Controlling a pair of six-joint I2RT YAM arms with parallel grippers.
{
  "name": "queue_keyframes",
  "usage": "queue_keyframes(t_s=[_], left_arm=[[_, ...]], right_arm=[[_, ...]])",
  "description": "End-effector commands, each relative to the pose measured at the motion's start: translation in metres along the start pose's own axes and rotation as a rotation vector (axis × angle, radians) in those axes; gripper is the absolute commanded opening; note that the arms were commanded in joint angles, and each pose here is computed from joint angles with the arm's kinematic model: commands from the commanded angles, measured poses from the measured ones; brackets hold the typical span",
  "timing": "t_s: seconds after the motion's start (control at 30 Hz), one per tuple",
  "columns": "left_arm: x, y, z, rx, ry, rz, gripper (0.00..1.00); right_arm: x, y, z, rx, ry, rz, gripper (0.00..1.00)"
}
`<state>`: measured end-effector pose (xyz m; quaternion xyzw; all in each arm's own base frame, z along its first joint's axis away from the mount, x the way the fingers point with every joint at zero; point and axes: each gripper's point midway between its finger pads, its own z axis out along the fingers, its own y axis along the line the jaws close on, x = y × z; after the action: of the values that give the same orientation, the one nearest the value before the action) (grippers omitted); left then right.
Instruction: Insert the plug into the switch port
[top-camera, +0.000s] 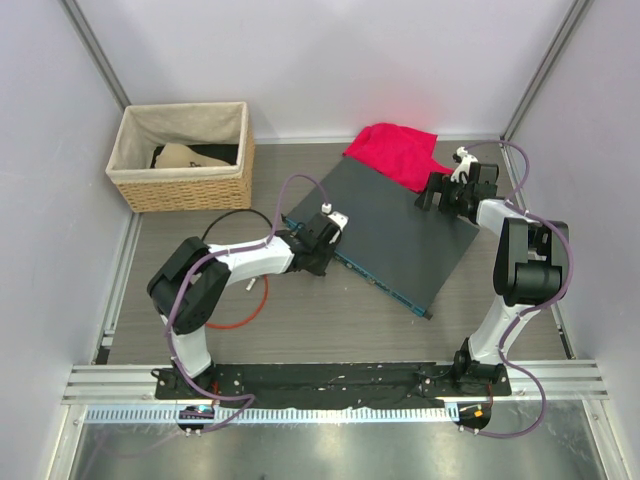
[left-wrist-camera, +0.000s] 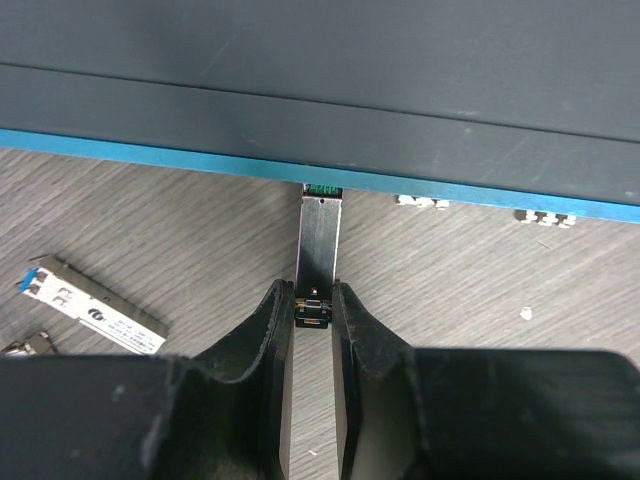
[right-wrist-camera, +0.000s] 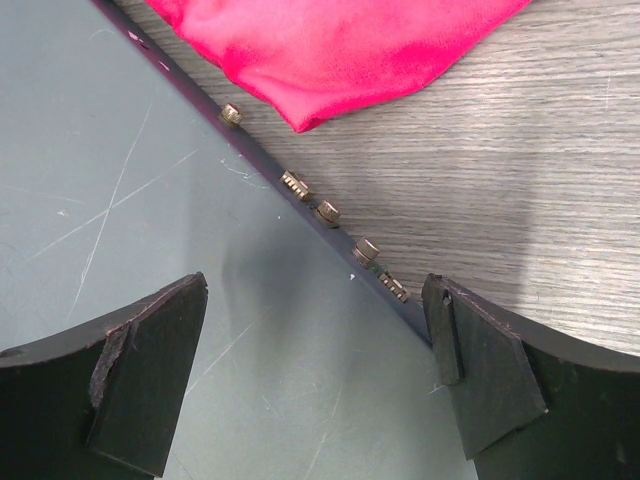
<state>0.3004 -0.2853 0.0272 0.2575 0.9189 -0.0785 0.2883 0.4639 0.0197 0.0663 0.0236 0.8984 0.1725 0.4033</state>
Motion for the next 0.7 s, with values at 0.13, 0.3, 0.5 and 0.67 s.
queue_keyframes(t_s=[0.13,0.3,0.5,0.67], left_arm=[[-0.045,-0.013,-0.022,0.070,-0.135,-0.045,0.00],[-0.046,-0.005,-0.022,0.033,-0.138,-0.049,0.00],[-0.037,0.001,-0.018,0.011,-0.100,-0.045,0.00],[-0.032,0.003,-0.016,0.001,-0.080,-0.036,0.00]], right_arm=[[0.006,0.022,-0.010,-0.056,0.024,0.030,0.99],[0.006,0.022,-0.010,-0.058,0.023,0.028,0.99],[0.006,0.022,-0.010,-0.057,0.020,0.028,0.99],[0.006,0.022,-0.010,-0.057,0.020,0.031,0.99]])
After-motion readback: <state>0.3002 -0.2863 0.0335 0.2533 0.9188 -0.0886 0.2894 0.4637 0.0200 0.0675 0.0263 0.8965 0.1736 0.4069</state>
